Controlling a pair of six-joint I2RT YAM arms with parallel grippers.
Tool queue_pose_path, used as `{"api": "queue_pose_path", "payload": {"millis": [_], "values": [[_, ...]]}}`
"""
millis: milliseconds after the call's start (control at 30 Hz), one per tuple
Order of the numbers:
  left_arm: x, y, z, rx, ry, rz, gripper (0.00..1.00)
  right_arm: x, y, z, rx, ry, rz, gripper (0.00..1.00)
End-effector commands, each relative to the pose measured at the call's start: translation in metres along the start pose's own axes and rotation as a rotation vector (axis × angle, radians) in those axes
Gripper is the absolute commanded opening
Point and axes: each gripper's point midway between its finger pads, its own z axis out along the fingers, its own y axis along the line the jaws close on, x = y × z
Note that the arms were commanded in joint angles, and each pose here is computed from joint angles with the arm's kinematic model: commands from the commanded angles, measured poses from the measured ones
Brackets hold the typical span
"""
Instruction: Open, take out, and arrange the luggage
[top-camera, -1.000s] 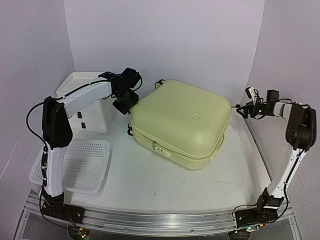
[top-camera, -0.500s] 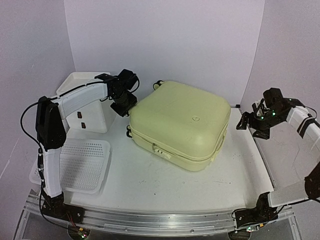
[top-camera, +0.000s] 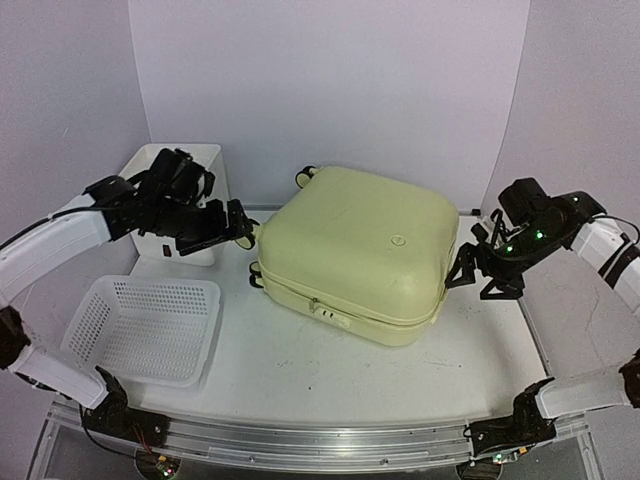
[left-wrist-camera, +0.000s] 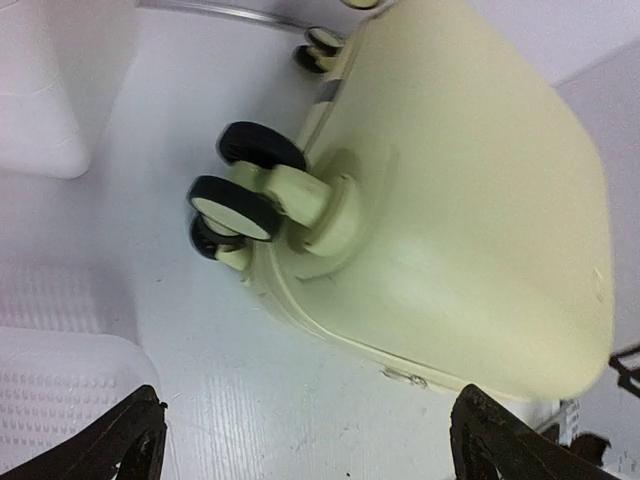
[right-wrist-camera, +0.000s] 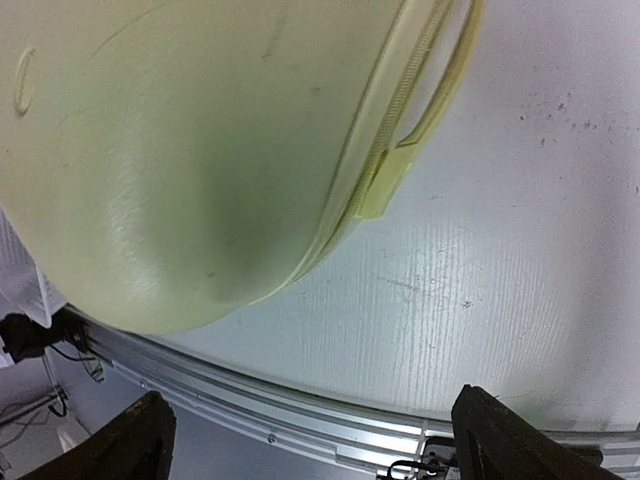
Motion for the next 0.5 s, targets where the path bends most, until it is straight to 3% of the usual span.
{"api": "queue_pose_path", "payload": {"millis": [0,200,300,467], "values": [[0.03,-0.054,-0.025,0.43,-0.008,0.275,0.99,-0.005,0.04,-0.014,0.036,-0.068,-0.184,0.98],[0.112,-0.105,-0.008,0.666,0.054,0.519,0.99,0.006,0.072,0.001,0.073,-0.042,-0.325,0.98],[0.127,-0.118,0.009,0.655,-0.116,0.638,0.99,0.006,0.077,0.003,0.066,-0.035,-0.348,0.98],[0.129,-0.108,0.027,0.727,-0.423,0.693,0.95,0.006,0.074,0.001,0.075,-0.05,-0.363,0.98]]}}
